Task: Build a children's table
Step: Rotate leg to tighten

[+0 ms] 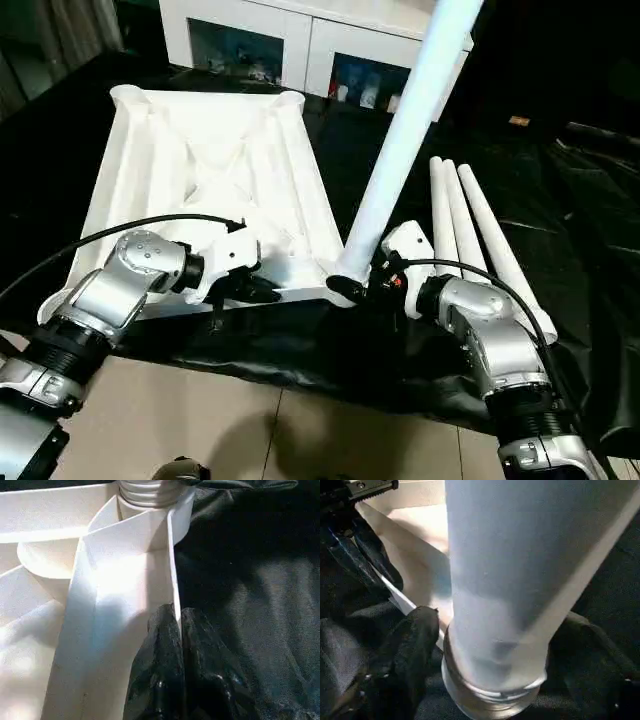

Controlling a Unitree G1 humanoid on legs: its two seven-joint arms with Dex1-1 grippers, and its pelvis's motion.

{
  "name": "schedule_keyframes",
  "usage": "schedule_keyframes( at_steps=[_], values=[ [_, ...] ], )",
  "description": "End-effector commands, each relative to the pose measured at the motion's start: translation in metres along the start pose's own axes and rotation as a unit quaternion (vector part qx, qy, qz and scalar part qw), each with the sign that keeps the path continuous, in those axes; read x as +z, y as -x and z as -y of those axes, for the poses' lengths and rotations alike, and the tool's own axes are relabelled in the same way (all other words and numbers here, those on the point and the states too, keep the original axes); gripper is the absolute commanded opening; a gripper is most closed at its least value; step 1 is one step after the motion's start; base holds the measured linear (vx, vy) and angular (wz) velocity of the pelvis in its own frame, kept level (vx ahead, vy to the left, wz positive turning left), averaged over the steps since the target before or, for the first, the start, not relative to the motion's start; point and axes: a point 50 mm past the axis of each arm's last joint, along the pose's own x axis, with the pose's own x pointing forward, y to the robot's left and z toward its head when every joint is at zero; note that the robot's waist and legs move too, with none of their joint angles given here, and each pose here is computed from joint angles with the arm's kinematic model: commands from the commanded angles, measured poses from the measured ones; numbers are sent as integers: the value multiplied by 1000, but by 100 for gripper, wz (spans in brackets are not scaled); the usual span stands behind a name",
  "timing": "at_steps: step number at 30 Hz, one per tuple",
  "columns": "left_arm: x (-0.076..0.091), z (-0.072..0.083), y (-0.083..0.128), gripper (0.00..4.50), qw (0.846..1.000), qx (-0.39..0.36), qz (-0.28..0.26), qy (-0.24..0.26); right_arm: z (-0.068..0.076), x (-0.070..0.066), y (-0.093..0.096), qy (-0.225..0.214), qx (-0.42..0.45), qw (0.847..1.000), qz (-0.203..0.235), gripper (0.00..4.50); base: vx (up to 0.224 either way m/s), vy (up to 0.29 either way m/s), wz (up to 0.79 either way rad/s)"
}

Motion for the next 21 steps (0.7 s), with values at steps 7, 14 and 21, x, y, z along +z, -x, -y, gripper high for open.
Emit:
schedule_keyframes(
  at_steps=[7,14,21],
  values=[
    [21,0,-5,0,998,-17,44,-37,3,-5,-2,1,-4,1000,-8,281,0,0,0],
    [20,0,-6,0,998,-20,42,-38,2,-10,-3,0,-3,1000,-12,271,0,0,0],
    [17,-3,-11,0,999,-3,37,-22,10,-22,-7,-47,-86,995,-4,269,0,0,0]
  ],
)
